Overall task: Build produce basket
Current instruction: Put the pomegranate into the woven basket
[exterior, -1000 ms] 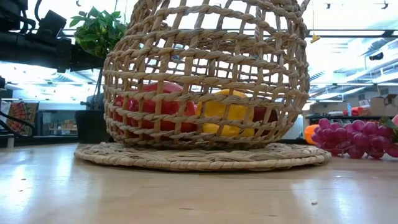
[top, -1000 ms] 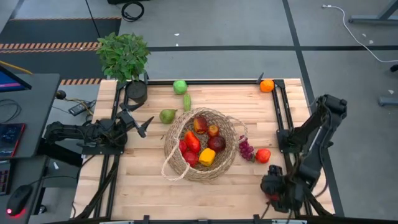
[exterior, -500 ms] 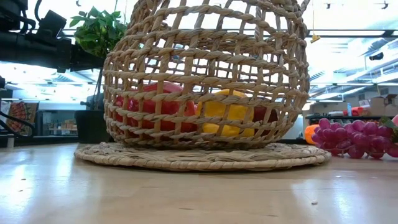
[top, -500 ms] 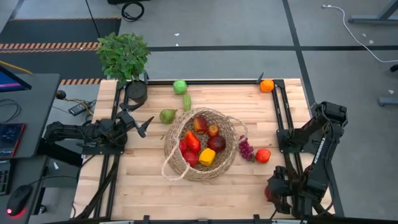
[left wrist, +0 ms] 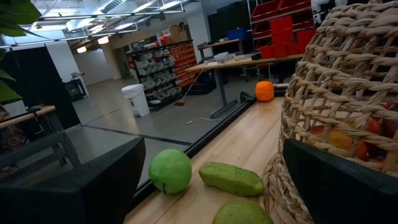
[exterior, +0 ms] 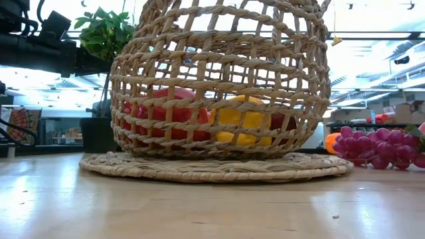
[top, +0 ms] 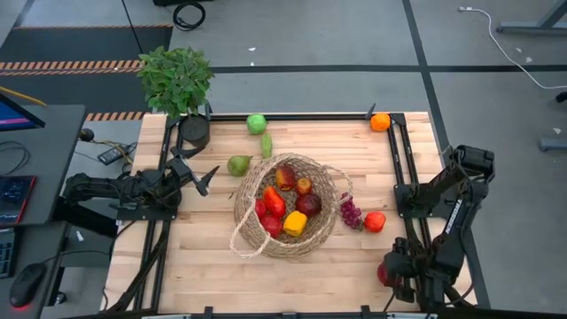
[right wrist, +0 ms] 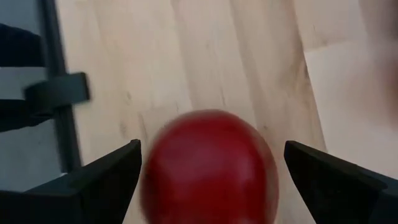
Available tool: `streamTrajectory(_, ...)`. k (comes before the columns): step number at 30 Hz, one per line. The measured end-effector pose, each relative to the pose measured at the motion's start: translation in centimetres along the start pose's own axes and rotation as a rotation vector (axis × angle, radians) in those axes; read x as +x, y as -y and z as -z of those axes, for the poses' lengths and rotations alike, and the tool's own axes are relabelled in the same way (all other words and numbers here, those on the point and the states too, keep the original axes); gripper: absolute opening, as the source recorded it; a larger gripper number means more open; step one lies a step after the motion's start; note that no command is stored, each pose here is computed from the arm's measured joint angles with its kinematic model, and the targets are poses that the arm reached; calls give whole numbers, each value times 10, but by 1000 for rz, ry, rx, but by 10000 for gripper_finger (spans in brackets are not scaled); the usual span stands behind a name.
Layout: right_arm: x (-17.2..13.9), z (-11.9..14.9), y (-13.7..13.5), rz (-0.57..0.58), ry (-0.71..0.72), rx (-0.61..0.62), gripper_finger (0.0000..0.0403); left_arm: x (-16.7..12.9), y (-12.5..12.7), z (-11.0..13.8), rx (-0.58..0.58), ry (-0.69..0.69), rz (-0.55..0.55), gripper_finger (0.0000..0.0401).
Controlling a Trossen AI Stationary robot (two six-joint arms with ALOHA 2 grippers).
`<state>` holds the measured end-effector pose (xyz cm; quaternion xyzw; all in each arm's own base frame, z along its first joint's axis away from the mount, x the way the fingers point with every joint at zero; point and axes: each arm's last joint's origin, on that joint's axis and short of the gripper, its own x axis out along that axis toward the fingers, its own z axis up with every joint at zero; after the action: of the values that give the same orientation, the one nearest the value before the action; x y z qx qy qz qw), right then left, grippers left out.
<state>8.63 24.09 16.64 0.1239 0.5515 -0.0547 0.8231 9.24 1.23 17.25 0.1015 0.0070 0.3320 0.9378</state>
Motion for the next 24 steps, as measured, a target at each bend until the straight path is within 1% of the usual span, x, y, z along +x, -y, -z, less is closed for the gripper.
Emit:
streamTrajectory(5,12,6,6,-48,-33,4,397,0,0,0,0,0,0,388)
streamTrajectory(12,14,7,6,-67,-86,-33,396,0,0,0,0,0,0,388)
streamTrajectory(18,13,-5,7,-77,-143,-54,383,0,0,0,0,0,0,388)
streamTrajectory(24,10,-26,13,-91,-136,5,375,0,0,0,1,0,0,388)
